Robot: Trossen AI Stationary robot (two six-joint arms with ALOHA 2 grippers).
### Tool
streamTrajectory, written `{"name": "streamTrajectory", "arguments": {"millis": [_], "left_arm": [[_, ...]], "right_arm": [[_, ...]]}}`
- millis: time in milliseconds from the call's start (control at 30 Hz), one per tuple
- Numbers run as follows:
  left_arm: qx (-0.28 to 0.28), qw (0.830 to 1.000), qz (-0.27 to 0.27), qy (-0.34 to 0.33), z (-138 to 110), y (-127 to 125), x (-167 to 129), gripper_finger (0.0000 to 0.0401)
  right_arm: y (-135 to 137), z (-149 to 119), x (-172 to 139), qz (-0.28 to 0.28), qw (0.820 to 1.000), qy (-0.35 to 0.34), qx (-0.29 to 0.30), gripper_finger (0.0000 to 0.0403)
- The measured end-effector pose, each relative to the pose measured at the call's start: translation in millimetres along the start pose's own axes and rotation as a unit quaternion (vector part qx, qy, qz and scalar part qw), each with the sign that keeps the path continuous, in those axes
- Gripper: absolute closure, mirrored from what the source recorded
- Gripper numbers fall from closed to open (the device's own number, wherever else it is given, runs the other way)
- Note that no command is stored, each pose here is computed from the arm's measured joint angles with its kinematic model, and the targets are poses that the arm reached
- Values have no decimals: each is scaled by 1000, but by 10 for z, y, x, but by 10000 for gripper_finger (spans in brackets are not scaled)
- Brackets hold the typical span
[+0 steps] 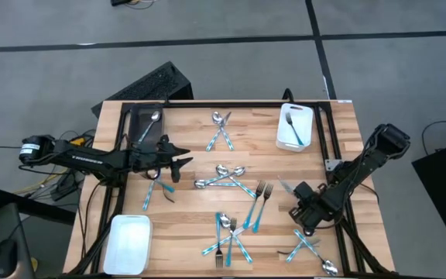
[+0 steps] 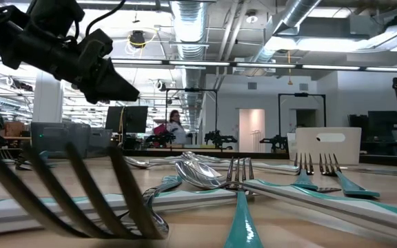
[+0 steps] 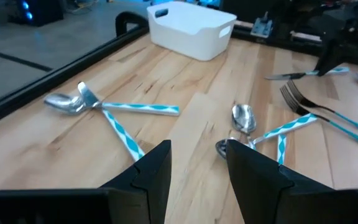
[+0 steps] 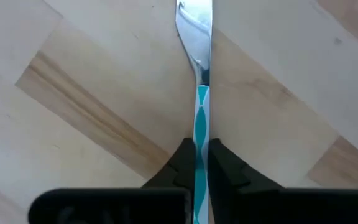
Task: Sort silverware by color (type)
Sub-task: Put the light blue table knife into the bottom white bin
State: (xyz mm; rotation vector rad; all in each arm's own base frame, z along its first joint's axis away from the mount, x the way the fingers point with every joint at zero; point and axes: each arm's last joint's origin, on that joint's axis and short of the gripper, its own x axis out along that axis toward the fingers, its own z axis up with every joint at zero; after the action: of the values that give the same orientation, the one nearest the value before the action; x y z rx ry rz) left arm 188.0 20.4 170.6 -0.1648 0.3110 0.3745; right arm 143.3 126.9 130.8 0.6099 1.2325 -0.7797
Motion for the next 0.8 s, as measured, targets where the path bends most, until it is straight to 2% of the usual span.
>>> {"name": "streamTrajectory", "arguments": {"millis": [100, 200, 267, 333, 433, 533, 633, 800], "left_arm": [[-5, 1000, 1, 4, -7, 1, 0, 262], [-5, 1000, 0, 3, -6, 1, 0, 262], [4, 1000, 0, 3, -6, 1, 0, 262], [12, 1000, 1, 5, -12, 0, 7, 262], [13, 1000, -1, 9, -31, -5, 35, 262], [13, 1000, -16, 1, -39, -28, 94, 262], [12, 998, -50, -34, -14, -76, 181, 262], [30, 982, -161, -90, -15, -207, 356, 262]], "right_arm": [[1, 30, 0, 4, 999, -42, 7, 362], [-24, 77, 4, 3, 993, -119, 12, 362], [-38, 134, -16, 14, 975, -215, 45, 362], [-33, 186, -45, 39, 948, -306, 75, 362], [-5, 272, -71, 62, 914, -390, 90, 362], [44, 354, -73, 63, 898, -429, 81, 362], [131, 456, -69, 65, 889, -448, 75, 361], [358, 667, -107, 77, 879, -469, 46, 361]]}}
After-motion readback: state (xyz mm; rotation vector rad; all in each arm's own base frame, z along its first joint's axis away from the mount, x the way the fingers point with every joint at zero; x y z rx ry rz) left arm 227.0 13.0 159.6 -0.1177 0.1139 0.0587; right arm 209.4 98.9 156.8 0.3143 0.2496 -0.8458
